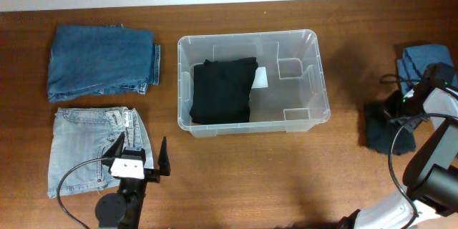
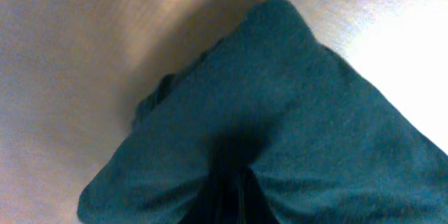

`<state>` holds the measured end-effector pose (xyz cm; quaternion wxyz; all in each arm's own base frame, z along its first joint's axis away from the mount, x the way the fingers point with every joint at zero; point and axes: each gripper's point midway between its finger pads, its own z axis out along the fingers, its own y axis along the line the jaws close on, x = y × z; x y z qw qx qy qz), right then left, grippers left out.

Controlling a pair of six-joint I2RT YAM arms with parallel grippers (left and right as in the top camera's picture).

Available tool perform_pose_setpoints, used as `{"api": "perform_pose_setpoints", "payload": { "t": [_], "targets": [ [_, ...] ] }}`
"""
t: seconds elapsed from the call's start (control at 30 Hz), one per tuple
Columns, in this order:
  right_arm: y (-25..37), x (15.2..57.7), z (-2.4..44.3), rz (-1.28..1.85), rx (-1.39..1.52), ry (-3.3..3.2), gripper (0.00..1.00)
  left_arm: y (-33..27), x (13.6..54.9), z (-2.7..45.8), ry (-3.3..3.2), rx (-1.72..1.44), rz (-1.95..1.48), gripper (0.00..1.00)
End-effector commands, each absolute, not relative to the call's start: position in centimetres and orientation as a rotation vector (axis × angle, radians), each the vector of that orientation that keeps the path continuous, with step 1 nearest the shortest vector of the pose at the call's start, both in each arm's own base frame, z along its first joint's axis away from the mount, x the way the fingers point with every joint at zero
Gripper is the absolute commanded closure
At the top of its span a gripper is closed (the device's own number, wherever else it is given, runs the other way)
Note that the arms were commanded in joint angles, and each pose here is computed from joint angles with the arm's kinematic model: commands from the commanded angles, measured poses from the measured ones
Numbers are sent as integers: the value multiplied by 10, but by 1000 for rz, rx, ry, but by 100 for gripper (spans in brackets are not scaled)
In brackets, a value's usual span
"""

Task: Pack container
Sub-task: 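Lower the right gripper and grasp the dark grey garment, then lift the dark grey garment and carry it over the bin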

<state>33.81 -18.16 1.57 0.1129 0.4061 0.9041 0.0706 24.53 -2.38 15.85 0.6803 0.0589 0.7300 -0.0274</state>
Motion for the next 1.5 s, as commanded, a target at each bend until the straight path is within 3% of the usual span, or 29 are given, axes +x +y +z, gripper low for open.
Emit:
{"api": "perform_pose_setpoints", "payload": {
  "t": [0.0, 0.13, 0.3, 0.5, 0.63, 0.67, 0.73, 0.87, 1.03, 1.47],
  "targets": [
    [-129, 360, -13, 550, 1214, 2639, 96, -23, 245, 157, 1641, 143, -48, 1],
    [-96, 395, 1, 741, 1157, 2551, 96, -23, 245, 157, 1641, 143, -48, 1],
    [-85, 402, 6, 817, 1192, 2518, 96, -23, 245, 157, 1642, 143, -48, 0],
    [-92, 413, 32, 813, 1083, 2501, 76, -23, 245, 157, 1641, 143, -48, 0],
    [-100, 430, 82, 732, 810, 2492, 39, -23, 245, 157, 1641, 143, -48, 1],
    [-109, 430, 99, 639, 689, 2529, 18, -23, 245, 157, 1642, 143, -48, 0],
    [-127, 423, 112, 481, 565, 2600, 3, -23, 245, 157, 1642, 143, -48, 1],
    [-163, 388, 103, 214, 428, 2773, 1, -23, 245, 157, 1641, 143, -48, 0],
    [-166, 364, 69, 233, 374, 2872, 1, -23, 245, 157, 1642, 143, -48, 1],
    [-134, 374, 20, 271, 111, 2940, 1, -23, 245, 157, 1641, 143, -48, 1]
  ]
}}
